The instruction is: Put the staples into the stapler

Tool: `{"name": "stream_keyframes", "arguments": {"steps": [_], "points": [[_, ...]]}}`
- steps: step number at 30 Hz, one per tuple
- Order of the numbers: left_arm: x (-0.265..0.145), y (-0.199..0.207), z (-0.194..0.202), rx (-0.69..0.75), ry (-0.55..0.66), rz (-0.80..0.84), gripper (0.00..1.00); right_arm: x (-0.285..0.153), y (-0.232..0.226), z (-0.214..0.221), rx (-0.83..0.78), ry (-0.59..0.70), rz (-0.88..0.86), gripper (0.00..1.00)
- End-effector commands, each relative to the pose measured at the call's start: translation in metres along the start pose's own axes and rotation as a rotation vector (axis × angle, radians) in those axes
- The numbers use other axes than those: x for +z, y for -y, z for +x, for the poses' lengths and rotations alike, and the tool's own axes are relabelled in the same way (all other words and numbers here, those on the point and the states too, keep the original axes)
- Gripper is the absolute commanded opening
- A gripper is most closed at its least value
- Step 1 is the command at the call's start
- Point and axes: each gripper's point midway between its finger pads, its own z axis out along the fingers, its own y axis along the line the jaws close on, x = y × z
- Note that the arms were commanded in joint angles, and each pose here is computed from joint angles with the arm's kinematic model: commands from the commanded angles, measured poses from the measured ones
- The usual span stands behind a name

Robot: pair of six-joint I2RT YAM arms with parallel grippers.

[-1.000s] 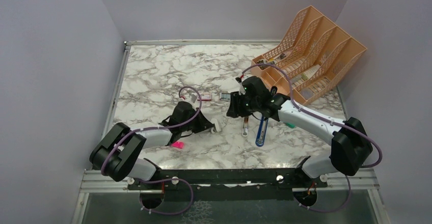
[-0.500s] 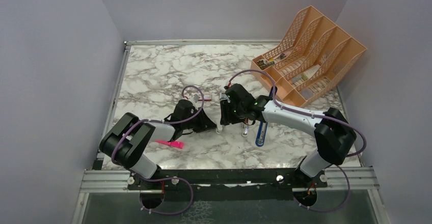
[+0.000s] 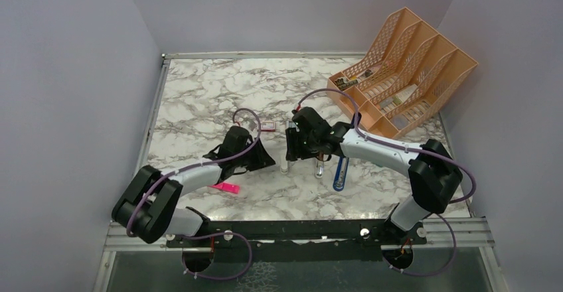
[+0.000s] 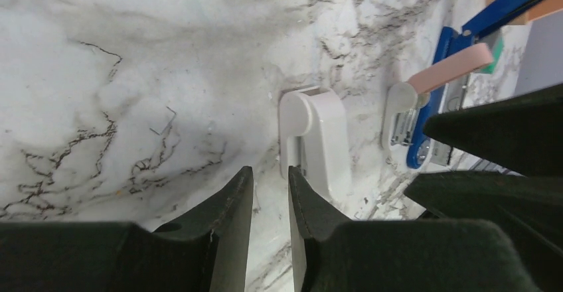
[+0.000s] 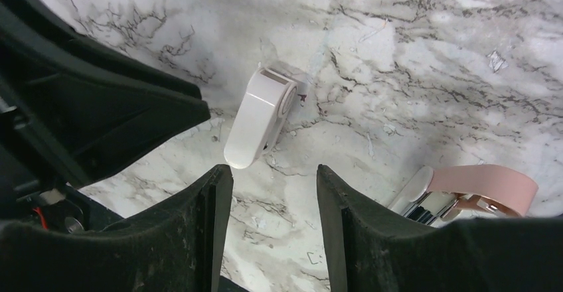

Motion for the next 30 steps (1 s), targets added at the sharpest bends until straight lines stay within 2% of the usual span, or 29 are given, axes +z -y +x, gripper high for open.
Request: {"name": "stream_keyframes", "arguments": {"steps": [1,9,15,17,23,26,30], "points": [[-0.026,0.022,-0.035,0.061,0.134,0.003,0.27,-0.004,0.001,-0.018,-0.051,0.042,0.049,0.55],[-0.042,0.004,-0.05,0.024,0.265,-0.095,0.36,0.006,-0.008,-0.016,0.005,0.028,0.066,0.55],[-0.051,-0.006,-0.054,0.006,0.348,-0.117,0.6,0.008,0.0,0.002,0.121,0.033,0.194,0.64],[-0.052,-0.009,-0.054,0.012,0.354,-0.123,0.67,0.009,-0.004,0.007,0.145,0.038,0.191,0.66],[-0.045,-0.011,-0.05,0.034,0.331,-0.113,0.81,0.017,-0.015,0.016,0.148,0.01,0.184,0.67],[-0.042,-0.011,-0.048,0.029,0.32,-0.112,0.97,0.025,-0.014,0.02,0.155,-0.014,0.197,0.65],[-0.041,-0.016,-0.047,0.029,0.318,-0.135,0.98,0.032,-0.017,0.025,0.164,-0.035,0.185,0.58]]}}
